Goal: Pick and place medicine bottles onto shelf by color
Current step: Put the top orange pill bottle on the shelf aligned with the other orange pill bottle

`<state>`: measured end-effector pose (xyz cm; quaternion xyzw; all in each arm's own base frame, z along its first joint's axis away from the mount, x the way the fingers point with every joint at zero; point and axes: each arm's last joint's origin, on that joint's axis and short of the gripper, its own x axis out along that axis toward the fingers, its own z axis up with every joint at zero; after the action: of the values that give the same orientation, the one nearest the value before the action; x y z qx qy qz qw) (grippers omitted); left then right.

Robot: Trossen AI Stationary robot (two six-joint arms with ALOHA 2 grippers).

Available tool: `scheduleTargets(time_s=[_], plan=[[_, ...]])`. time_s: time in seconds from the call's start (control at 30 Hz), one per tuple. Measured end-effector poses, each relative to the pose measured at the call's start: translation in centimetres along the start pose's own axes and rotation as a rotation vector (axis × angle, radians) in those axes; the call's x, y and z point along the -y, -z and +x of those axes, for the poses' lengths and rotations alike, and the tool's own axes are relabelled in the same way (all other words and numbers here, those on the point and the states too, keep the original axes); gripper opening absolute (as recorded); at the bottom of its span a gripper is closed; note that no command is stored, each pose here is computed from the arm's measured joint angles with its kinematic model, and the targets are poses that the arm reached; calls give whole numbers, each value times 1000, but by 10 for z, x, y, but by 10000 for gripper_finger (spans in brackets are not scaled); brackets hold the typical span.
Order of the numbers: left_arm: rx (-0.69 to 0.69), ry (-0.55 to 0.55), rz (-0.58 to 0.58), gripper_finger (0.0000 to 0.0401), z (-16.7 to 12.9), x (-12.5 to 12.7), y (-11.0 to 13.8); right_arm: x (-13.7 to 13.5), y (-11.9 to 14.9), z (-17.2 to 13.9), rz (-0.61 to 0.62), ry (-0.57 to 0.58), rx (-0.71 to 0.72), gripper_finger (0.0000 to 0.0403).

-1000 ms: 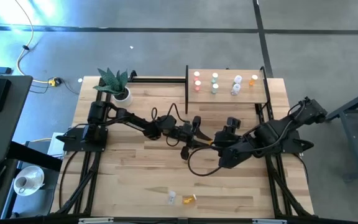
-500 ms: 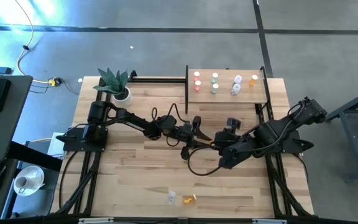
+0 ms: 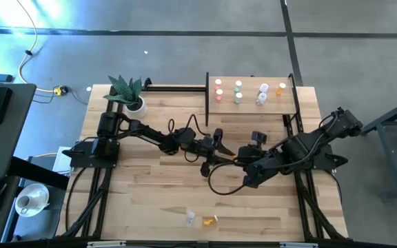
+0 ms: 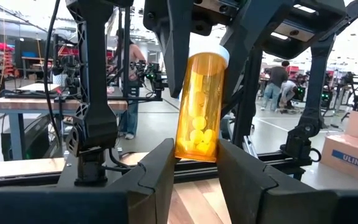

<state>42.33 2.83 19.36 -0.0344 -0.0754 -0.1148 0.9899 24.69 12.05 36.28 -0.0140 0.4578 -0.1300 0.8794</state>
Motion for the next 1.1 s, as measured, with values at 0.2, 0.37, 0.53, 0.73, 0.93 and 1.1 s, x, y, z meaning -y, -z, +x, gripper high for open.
scheduleTargets(time_s=[0.2,0.37,0.53,0.73,0.93,1.1], plan=[[1,-16,-8,112,0,0,0,0,0,0,0,1,-2,94],[-26,-15,19,127,0,0,3,0,0,0,10,0,-2,94],[-74,-22,11,172,-1,-4,7,0,0,0,18,1,-3,93],[-90,-53,-49,229,-6,-17,8,5,5,0,42,66,-26,93],[-125,-95,-119,238,-14,-39,8,17,9,0,86,234,-24,93],[-171,-131,-134,224,-20,-50,11,43,9,-1,182,376,-29,93]])
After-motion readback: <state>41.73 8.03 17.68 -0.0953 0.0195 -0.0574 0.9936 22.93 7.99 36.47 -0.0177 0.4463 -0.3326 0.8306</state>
